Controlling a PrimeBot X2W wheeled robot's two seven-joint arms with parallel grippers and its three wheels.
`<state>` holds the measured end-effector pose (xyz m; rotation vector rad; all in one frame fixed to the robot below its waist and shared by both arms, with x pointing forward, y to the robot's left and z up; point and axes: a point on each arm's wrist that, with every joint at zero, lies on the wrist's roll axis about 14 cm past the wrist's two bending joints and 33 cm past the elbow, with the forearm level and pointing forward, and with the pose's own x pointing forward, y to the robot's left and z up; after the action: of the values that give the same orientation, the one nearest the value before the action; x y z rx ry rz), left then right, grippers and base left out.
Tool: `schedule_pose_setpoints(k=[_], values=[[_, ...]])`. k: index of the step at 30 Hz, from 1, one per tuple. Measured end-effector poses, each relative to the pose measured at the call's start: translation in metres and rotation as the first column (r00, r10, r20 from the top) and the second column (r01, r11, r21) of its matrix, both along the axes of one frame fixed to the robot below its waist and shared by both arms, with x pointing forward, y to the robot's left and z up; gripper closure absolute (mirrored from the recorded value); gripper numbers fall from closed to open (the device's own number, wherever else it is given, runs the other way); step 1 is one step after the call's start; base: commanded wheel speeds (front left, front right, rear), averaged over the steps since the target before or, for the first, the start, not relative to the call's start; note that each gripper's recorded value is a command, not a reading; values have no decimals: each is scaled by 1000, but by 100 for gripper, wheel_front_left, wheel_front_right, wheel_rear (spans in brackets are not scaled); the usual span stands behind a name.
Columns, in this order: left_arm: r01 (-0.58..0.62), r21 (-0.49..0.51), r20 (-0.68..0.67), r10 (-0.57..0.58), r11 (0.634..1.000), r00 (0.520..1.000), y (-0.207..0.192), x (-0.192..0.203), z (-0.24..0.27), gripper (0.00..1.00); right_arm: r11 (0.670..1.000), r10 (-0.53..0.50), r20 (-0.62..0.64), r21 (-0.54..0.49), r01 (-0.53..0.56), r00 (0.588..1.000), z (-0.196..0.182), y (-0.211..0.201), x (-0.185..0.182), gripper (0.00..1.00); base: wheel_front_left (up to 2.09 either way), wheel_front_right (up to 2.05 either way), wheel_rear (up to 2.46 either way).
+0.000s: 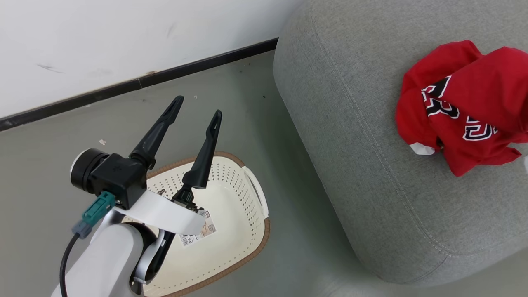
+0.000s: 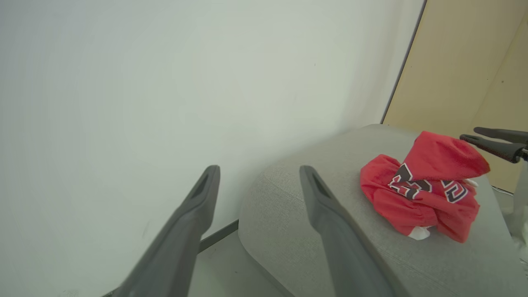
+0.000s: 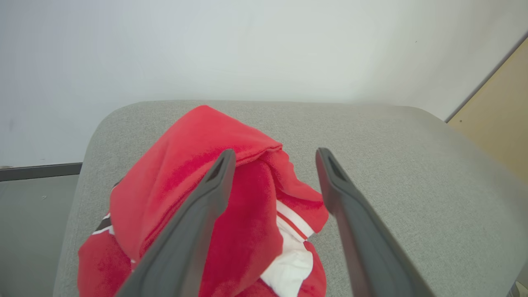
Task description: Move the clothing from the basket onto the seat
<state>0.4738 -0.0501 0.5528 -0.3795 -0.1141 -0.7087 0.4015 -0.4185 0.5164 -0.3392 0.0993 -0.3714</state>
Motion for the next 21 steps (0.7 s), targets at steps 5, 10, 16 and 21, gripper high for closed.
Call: schedule_pose_setpoints(k=[5,10,16,21], values=[[-24,-14,-1,24,1000,1000,5,-3,3,0,999,50,50,-15,-49,997,13,19,2,0,0,0,0],[-91,-32,5,91,995,996,22,-1,9,0,991,131,119,-54,-126,984,37,45,15,0,0,0,0],[-209,-19,-28,208,978,978,54,1,0,0,977,213,163,-52,-207,963,45,80,26,0,0,0,0],[-320,17,-46,320,947,946,87,-1,-9,0,959,283,220,-31,-283,934,55,114,38,0,0,0,0]])
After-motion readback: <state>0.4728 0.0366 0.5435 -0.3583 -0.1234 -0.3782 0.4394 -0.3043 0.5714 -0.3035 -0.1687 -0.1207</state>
